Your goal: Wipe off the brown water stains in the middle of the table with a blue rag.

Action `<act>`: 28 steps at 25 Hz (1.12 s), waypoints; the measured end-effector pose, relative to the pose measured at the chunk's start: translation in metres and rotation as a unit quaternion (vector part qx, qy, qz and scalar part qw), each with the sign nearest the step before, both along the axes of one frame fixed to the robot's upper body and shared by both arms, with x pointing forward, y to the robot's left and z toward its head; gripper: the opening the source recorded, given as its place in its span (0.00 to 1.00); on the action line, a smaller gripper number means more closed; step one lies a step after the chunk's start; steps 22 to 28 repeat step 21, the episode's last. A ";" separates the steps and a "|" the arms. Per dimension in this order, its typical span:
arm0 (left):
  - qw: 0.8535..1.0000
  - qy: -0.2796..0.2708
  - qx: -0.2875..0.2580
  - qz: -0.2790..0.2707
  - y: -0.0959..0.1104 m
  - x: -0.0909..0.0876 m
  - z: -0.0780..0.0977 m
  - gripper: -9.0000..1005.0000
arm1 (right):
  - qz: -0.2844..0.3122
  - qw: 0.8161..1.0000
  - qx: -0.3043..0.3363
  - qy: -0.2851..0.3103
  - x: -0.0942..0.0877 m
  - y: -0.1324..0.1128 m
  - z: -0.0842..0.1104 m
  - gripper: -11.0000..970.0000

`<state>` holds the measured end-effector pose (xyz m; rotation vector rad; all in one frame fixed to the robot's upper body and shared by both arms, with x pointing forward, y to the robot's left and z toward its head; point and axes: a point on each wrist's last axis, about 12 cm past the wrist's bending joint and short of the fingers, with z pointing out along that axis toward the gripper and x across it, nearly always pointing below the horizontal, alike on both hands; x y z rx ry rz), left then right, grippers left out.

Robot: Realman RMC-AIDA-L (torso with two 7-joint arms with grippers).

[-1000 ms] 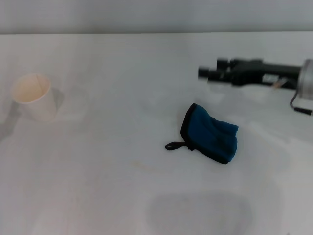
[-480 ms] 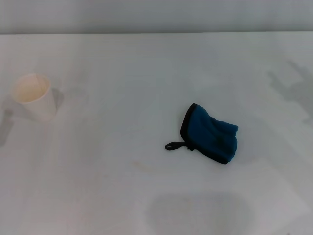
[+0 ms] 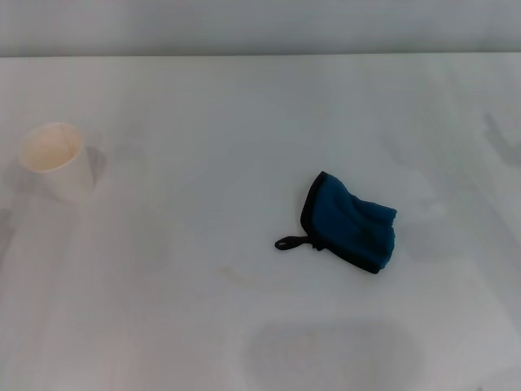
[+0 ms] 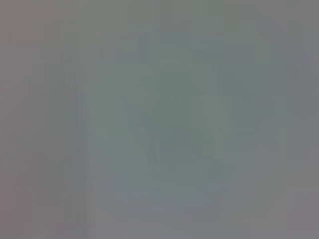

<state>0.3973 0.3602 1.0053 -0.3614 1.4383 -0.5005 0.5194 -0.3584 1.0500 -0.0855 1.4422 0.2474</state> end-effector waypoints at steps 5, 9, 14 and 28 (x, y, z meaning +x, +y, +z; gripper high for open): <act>1.000 -0.002 0.007 -0.001 -0.003 -0.003 -0.001 0.87 | -0.002 1.000 0.007 0.005 -0.004 0.000 -0.004 0.88; 1.000 -0.013 0.014 -0.004 -0.005 -0.004 0.001 0.87 | -0.005 1.000 0.017 0.008 -0.010 -0.001 -0.007 0.88; 0.998 -0.034 0.060 -0.003 -0.009 -0.006 0.004 0.87 | -0.004 0.999 0.032 -0.010 -0.019 0.001 -0.007 0.88; 0.996 -0.041 0.082 -0.006 -0.011 -0.004 0.005 0.87 | 0.004 0.999 0.031 -0.010 -0.022 0.003 -0.009 0.88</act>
